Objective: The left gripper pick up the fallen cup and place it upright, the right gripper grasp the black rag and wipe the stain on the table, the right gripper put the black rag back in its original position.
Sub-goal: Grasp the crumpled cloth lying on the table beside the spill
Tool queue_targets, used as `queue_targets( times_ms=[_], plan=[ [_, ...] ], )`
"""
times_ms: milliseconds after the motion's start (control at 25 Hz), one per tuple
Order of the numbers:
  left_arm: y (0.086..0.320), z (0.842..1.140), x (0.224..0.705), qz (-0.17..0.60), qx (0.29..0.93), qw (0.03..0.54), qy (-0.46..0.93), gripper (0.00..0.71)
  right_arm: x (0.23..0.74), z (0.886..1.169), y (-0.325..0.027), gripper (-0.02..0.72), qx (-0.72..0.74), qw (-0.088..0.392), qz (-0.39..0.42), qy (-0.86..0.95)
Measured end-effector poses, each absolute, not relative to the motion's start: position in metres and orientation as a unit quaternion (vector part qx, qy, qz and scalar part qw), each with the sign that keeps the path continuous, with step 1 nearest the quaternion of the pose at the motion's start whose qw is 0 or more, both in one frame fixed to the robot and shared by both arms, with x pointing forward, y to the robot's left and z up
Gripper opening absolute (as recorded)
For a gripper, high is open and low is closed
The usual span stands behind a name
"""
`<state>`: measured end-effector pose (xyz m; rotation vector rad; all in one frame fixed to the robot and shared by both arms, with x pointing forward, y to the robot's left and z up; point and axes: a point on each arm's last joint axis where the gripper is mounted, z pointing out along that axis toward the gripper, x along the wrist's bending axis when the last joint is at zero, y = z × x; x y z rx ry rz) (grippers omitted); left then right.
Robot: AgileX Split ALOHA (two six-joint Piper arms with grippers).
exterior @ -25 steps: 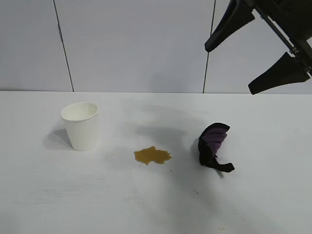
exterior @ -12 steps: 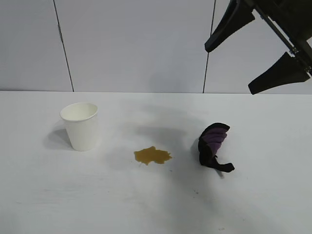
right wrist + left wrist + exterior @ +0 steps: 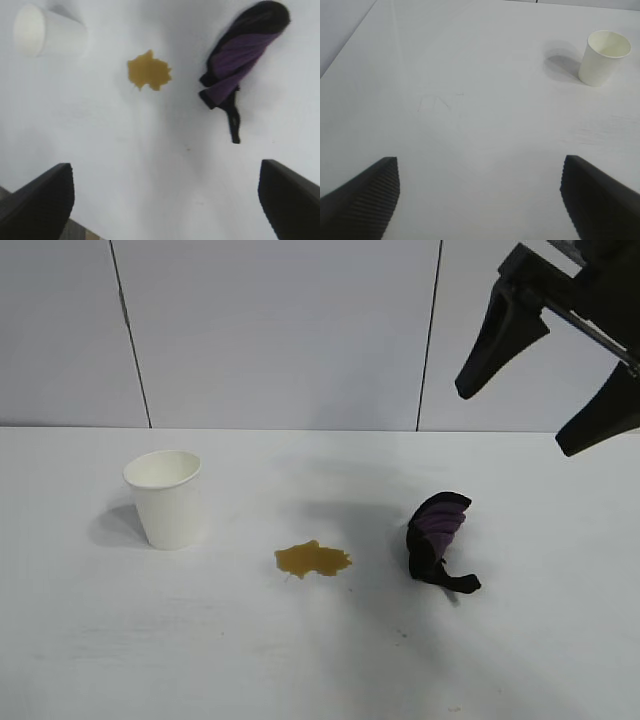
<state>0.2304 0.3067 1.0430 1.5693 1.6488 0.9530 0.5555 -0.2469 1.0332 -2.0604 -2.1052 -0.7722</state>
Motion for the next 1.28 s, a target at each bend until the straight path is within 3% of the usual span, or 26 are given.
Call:
queue_targets(
  times_ms=[200,440,680,920,1280],
  plan=[
    [0.307,1.043,0.230,0.364,0.600,0.330,0.631,0.630,0.572,1.030,-0.247,0.694,-0.691,0.029,-0.225,-0.687],
    [0.307,1.043,0.230,0.364,0.600,0.330,0.631,0.630,0.596,1.024,-0.214,0.694,-0.677,0.009,-0.194,-0.710],
    [0.307,1.043,0.230,0.364,0.600,0.331,0.631,0.630,0.616,0.991,-0.194,0.692,-0.689,0.017,-0.157,-0.708],
    [0.307,1.043,0.230,0.364,0.600,0.331,0.631,0.630,0.626,0.947,-0.193,0.617,-0.700,0.036,-0.116,-0.704],
    [0.307,1.043,0.230,0.364,0.600,0.331,0.631,0.630,0.636,0.939,-0.193,0.609,-0.705,0.013,-0.141,-0.695]
  ],
)
